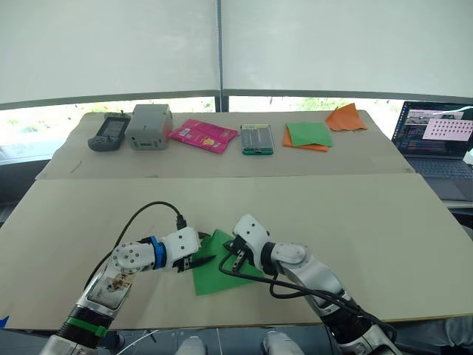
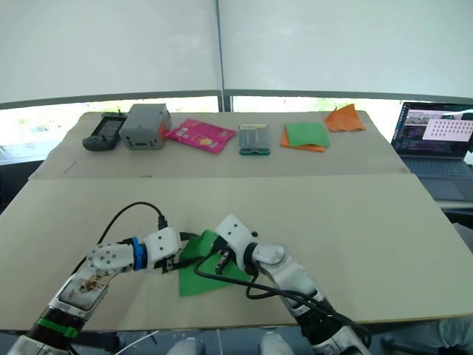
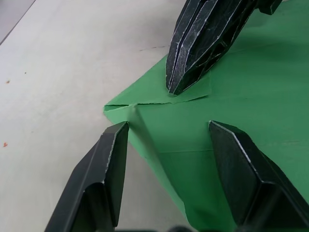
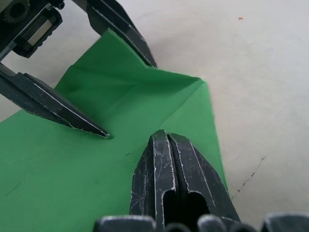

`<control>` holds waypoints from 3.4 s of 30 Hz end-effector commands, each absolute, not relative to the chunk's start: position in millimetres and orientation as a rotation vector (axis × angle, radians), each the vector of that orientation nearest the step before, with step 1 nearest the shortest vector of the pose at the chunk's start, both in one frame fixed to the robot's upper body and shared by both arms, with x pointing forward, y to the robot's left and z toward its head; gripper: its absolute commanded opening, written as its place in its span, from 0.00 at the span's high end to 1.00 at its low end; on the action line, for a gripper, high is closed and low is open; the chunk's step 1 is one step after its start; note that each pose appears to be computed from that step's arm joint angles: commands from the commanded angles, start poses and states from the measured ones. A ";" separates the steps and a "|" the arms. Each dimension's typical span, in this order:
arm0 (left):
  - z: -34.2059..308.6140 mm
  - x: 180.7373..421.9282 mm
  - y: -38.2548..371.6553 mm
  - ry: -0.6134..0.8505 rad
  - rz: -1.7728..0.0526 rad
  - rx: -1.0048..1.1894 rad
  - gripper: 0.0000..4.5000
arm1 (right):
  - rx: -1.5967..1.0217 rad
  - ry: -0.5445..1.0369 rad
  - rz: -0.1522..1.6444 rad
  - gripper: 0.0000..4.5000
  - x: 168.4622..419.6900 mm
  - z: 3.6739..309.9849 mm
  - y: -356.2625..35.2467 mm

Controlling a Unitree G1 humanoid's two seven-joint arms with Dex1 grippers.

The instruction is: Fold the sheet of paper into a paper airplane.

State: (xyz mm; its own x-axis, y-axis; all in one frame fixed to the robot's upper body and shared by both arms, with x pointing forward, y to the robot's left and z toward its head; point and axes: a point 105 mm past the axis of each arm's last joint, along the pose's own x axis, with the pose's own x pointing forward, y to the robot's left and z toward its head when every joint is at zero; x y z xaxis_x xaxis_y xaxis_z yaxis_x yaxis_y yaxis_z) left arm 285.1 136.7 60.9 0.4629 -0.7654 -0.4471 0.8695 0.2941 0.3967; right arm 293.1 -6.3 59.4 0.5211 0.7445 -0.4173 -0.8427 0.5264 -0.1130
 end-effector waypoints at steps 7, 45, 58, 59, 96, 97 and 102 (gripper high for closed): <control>43.5 267.9 144.9 0.320 -1.191 0.584 0.95 | -0.319 0.387 0.934 1.00 298.1 51.0 -7.4; 30.1 271.8 173.3 0.447 -1.050 0.607 0.99 | -0.344 0.381 1.065 1.00 303.8 41.7 25.1; 85.1 289.2 196.1 0.428 -0.934 0.163 0.99 | -0.315 0.360 1.062 1.00 301.8 47.1 31.3; 85.5 289.5 192.6 0.423 -0.938 0.143 0.99 | -0.313 0.357 1.061 1.00 301.6 47.9 31.5; 52.1 278.4 164.7 0.499 -1.027 0.315 0.99 | -0.322 0.377 0.958 1.00 327.1 52.8 20.7; 52.1 277.9 165.7 0.500 -1.024 0.316 0.99 | -0.324 0.387 0.950 1.00 327.4 50.5 18.6; 54.9 280.0 169.6 0.496 -1.012 0.321 0.99 | -0.328 0.401 0.948 1.00 325.2 45.5 14.9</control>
